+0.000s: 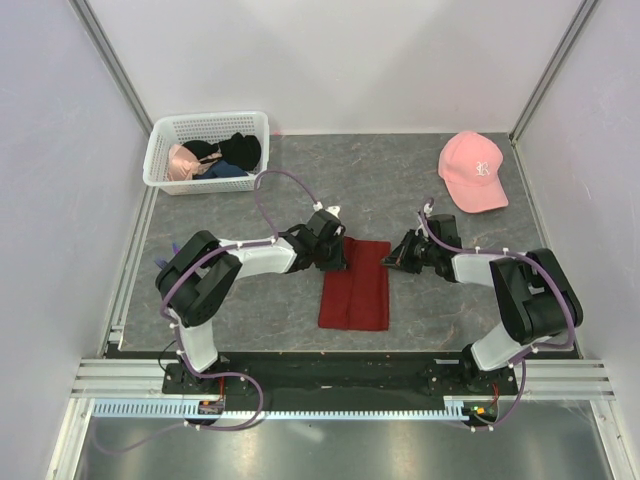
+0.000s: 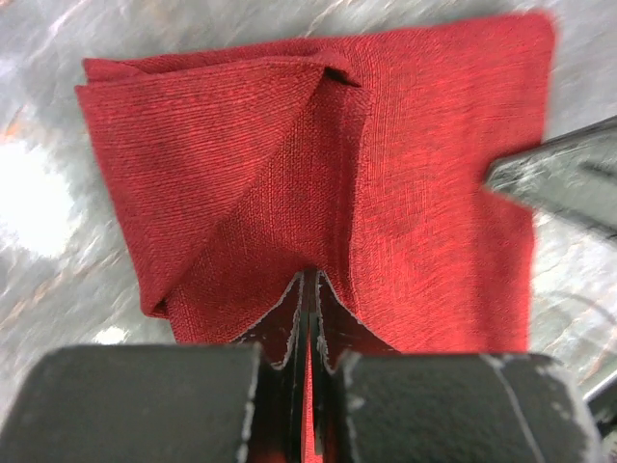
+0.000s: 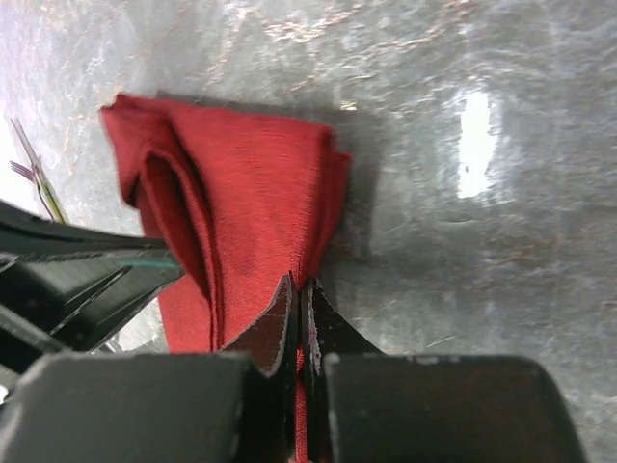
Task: Fold the napkin into a case and place the utensils inside
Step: Pick up the 2/3-rectangle-folded napkin at the center of the board, then fold the 2/3-rectangle-folded napkin at the center of the board.
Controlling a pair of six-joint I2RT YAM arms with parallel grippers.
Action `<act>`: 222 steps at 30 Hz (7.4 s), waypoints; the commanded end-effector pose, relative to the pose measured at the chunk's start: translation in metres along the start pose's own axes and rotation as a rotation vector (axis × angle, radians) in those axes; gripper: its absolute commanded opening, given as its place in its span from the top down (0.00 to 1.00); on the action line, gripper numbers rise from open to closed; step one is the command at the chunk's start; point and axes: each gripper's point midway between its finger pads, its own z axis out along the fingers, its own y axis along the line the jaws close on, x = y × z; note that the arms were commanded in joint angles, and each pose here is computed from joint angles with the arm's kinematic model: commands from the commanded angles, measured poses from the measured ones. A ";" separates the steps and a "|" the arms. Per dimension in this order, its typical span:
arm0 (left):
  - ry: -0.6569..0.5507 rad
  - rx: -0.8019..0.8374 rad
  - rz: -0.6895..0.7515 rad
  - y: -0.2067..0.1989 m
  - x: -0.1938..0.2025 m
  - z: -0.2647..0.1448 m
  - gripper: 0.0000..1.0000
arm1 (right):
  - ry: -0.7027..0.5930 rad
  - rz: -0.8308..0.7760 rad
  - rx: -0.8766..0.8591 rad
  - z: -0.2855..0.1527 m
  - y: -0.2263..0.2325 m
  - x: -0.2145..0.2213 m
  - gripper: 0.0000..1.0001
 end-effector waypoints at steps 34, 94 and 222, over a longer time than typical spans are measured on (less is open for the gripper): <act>-0.025 0.175 -0.102 -0.028 0.010 -0.005 0.92 | -0.218 0.351 -0.118 0.008 0.090 -0.006 1.00; -0.036 0.096 -0.074 0.011 0.041 -0.019 0.98 | -0.228 0.423 0.032 0.059 0.102 0.029 1.00; -0.195 0.106 -0.167 0.056 -0.056 -0.081 0.63 | -0.076 -0.551 0.131 0.069 0.141 0.001 0.87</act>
